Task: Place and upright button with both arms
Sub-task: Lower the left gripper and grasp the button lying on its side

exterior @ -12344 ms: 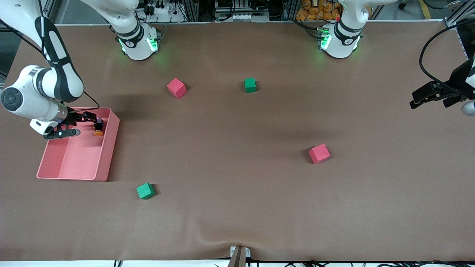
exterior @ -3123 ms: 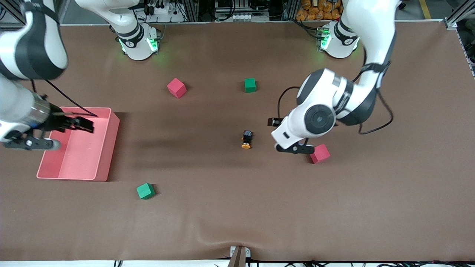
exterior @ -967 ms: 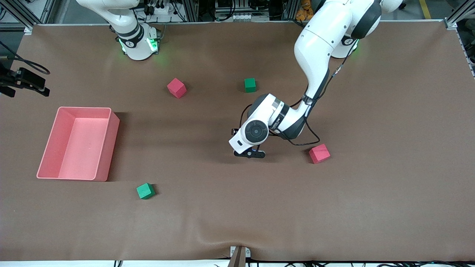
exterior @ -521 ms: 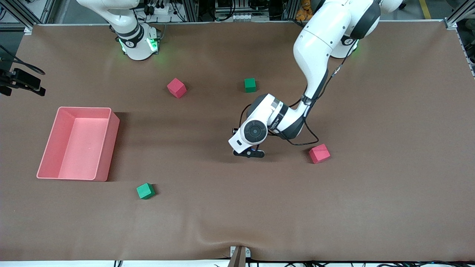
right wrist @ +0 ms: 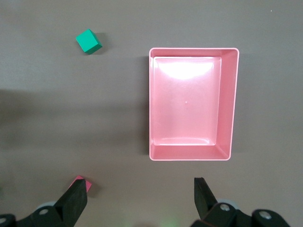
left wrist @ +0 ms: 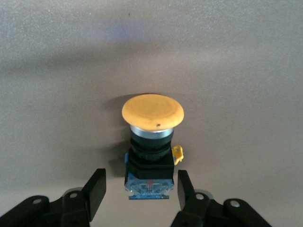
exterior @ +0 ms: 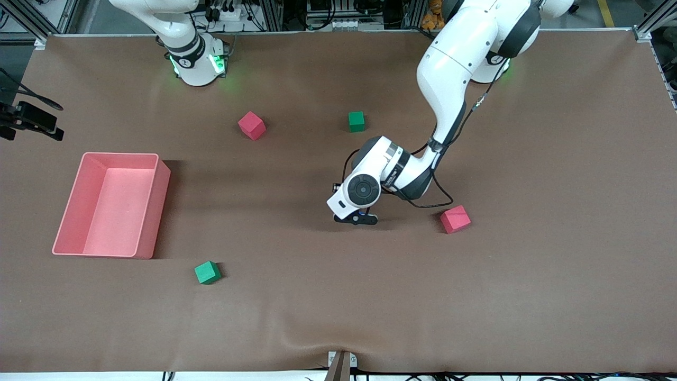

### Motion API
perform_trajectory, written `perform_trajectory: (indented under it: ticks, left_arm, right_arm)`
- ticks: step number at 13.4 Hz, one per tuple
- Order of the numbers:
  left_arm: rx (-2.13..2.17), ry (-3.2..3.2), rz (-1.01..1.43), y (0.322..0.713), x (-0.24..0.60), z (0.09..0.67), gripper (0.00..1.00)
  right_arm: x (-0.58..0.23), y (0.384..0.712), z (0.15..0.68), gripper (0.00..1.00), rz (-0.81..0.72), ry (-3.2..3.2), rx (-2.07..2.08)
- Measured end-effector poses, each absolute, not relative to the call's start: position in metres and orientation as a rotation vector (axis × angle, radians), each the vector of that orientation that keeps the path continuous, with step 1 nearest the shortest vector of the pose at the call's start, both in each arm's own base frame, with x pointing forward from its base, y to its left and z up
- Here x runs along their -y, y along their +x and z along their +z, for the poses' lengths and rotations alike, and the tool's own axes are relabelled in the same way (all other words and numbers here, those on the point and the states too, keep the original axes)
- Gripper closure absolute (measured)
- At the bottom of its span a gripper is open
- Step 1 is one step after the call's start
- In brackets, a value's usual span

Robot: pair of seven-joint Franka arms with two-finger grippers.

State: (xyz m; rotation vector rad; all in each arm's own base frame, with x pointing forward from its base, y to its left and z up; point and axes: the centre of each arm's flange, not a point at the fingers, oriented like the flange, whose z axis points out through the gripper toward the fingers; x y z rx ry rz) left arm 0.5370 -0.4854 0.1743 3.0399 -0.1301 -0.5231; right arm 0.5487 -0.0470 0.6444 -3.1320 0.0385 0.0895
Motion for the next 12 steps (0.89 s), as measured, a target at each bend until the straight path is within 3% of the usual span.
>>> perform_trajectory:
  ticks: [2, 8, 10, 11, 12]
  left_arm:
    - [0.13, 3.04, -0.523, 0.5371, 0.4855, 0.1744, 0.37]
    - [0.139, 3.041, -0.523, 0.5344, 0.4884, 0.1744, 0.37]
    - [0.144, 3.041, -0.523, 0.5326, 0.4904, 0.1743, 0.41]
    - [0.149, 3.045, -0.52, 0.5326, 0.4902, 0.1741, 0.5]
    - [0.16, 3.056, -0.511, 0.5333, 0.4893, 0.1738, 0.5]
  right_arm:
    - [0.0457, 0.5488, 0.645, 0.0, 0.088, -3.132, -0.034]
    - [0.0393, 0.549, 0.6464, 0.0, 0.086, -3.132, -0.015]
    - [0.0392, 0.549, 0.6464, 0.0, 0.086, -3.132, -0.015]
    - [0.0392, 0.549, 0.6464, 0.0, 0.086, -3.132, -0.015]
    - [0.0392, 0.549, 0.6464, 0.0, 0.086, -3.131, -0.015]
